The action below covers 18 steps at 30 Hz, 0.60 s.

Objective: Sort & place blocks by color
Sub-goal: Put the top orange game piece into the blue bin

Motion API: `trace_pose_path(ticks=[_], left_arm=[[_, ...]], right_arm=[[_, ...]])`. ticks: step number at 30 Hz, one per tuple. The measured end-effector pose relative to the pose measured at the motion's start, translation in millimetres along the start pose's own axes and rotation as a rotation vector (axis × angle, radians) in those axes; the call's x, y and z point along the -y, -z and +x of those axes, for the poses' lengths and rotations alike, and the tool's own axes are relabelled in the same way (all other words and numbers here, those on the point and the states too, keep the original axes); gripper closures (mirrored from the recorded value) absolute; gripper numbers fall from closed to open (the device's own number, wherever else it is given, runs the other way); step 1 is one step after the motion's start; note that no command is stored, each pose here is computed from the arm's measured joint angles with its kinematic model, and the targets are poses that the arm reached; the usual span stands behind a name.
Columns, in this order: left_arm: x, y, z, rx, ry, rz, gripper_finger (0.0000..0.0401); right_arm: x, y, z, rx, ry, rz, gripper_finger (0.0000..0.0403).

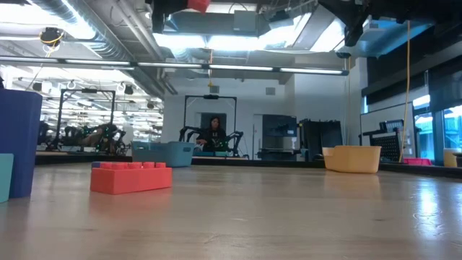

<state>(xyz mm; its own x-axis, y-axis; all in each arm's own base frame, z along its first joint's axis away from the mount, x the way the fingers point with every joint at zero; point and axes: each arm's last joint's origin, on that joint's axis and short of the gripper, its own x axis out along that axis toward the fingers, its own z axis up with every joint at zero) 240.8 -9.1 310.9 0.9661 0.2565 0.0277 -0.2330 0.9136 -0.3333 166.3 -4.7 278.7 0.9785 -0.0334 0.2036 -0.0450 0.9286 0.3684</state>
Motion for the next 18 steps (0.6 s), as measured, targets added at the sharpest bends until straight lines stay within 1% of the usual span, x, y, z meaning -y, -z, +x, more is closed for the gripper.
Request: trace_pose_path(ticks=[5,8,10,13,15,18], left_arm=[[-4,-1,1,-0.002,-0.004,0.002,0.0318],[-10,-4,4,-0.009,-0.039,0.020,0.0319],[-18,-13,7,-0.060,-0.103,0.064,0.0319],[-38,-36,12,-0.201,-0.248,0.144,0.0319],[-56,-46,17,-0.323,-0.349,0.202,0.0319],[-91,-56,24,-0.494,-0.480,0.212,0.0319]], right_arm=[[0,0,0,0.000,0.000,0.000,0.0200],[0,0,0,0.000,0.000,0.000,0.0200],[0,0,0,0.000,0.000,0.000,0.0200],[0,0,0,0.000,0.000,0.000,0.0200],[0,0,0,0.000,0.000,0.004,0.0200],[0,0,0,0.000,0.000,0.004,0.0200]])
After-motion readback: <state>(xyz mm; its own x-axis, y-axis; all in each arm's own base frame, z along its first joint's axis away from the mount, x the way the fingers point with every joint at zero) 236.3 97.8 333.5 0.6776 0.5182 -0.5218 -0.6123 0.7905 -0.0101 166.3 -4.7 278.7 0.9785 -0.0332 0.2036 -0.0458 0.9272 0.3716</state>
